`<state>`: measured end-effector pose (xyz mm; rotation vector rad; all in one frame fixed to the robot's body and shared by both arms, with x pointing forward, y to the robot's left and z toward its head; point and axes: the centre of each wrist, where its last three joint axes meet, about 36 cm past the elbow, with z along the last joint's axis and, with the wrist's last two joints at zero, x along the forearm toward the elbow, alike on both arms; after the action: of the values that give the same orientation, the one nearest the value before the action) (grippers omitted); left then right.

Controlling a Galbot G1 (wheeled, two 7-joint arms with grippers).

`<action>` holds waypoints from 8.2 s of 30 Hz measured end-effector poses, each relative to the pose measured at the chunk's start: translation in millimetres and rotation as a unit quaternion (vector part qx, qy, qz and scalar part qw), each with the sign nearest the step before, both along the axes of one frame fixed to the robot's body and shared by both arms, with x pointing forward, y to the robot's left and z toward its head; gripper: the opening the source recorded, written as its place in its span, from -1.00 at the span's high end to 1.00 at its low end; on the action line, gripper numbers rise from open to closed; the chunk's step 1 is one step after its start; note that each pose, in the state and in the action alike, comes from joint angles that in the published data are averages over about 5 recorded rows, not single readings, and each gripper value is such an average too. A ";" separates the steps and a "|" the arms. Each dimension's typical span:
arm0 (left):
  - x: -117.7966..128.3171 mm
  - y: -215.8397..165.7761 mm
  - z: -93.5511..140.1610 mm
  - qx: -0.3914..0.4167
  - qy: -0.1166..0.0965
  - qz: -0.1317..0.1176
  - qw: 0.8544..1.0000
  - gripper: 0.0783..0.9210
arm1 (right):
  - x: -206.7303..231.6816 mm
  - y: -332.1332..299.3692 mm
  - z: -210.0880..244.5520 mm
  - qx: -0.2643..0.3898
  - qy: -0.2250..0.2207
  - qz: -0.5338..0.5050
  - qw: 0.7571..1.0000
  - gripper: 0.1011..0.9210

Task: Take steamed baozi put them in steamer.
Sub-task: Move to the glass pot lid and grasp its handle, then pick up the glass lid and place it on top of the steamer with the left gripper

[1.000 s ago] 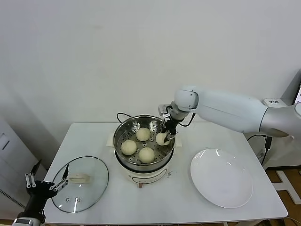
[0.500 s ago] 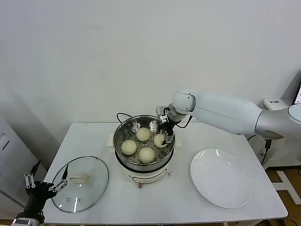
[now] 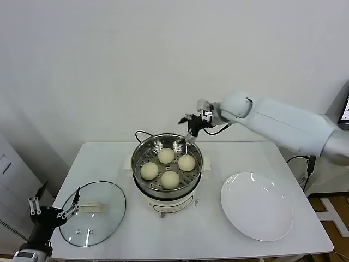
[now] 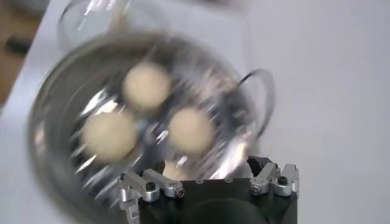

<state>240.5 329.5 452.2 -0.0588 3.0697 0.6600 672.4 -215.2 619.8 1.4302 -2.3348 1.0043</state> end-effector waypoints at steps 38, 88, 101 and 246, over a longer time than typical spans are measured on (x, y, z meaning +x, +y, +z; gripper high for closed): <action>-6.4 7.8 -21.8 0.152 -0.013 -0.004 0.988 -0.77 | -336.1 -112.8 -249.3 0.338 -0.028 -0.504 0.795 -0.76; 70.7 54.0 -173.9 0.525 0.020 -0.080 0.847 -0.54 | -463.7 -141.9 -267.8 0.290 -0.014 -0.556 0.779 -0.76; 81.0 55.8 -180.2 0.527 0.030 -0.082 0.846 0.35 | -468.7 -141.3 -270.0 0.291 -0.012 -0.556 0.779 -0.76; 125.1 -226.1 11.3 0.344 -0.044 -0.070 0.935 -0.61 | -448.6 -135.3 -265.6 0.302 -0.042 -0.513 0.803 -0.76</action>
<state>365.6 103.4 463.4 0.1274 2.5451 1.6061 223.8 -350.4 354.1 0.0085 -2.9710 -0.0090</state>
